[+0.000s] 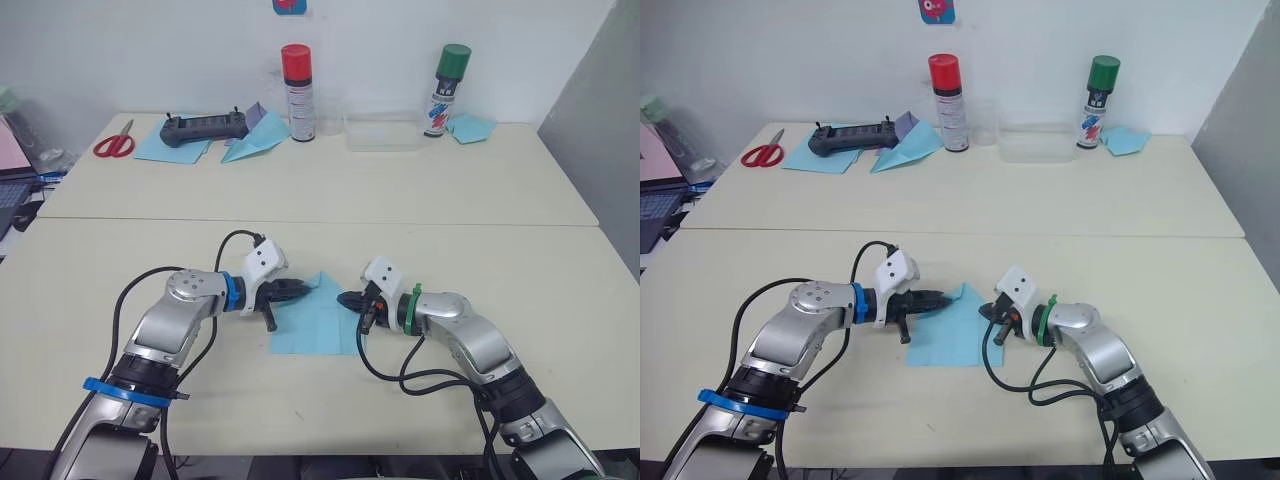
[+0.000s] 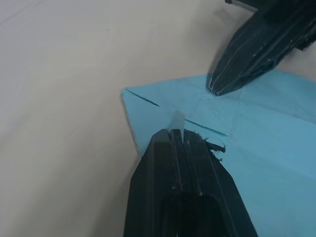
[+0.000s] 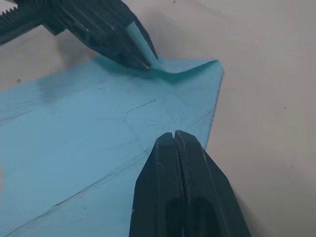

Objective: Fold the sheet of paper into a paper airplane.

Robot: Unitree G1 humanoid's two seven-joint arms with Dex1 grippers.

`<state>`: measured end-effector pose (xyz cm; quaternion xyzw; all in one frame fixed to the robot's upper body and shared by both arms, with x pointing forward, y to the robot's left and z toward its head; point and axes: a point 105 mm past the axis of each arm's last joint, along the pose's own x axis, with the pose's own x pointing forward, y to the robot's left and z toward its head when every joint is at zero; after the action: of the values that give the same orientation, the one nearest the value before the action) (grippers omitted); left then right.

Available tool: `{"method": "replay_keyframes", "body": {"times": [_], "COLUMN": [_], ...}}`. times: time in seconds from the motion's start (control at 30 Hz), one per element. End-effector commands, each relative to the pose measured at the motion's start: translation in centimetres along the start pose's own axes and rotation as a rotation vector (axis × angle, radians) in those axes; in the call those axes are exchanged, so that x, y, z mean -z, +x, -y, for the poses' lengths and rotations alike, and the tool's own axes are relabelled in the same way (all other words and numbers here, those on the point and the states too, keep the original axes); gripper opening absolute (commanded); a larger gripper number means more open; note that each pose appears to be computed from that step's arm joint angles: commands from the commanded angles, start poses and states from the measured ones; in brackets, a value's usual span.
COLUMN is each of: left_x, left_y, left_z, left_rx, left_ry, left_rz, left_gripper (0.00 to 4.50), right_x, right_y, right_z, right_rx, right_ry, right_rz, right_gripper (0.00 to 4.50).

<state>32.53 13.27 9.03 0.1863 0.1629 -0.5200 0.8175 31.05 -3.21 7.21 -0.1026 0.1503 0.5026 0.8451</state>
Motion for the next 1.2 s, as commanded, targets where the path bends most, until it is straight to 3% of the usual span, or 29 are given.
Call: {"method": "replay_keyframes", "body": {"times": [0.03,0.33,0.53,0.73,1.2], "left_x": [-0.1,0.5,0.6,0.8,-0.6], "left_y": [0.5,0.9,0.9,0.8,0.4], "left_z": [0.1,0.0,0.0,0.0,0.3], "left_rx": [0.033,0.082,0.093,0.095,0.108], "left_ry": [0.061,0.089,0.101,0.113,0.156], "left_rz": [-0.027,-0.083,-0.099,-0.107,-0.041], "left_gripper": [0.02,0.02,0.02,0.02,0.02], "right_x": [0.9,0.1,-2.6,-4.2,-1.7], "right_y": [-0.1,0.0,0.9,3.3,5.0], "right_z": [0.1,0.4,1.1,1.4,1.2], "right_rx": [0.018,0.03,0.045,0.022,0.02], "right_ry": [0.019,0.017,0.059,0.077,0.066], "right_rz": [-0.033,0.0,0.106,0.117,0.005], "right_gripper": [0.0,0.0,0.0,0.0,0.0]}}
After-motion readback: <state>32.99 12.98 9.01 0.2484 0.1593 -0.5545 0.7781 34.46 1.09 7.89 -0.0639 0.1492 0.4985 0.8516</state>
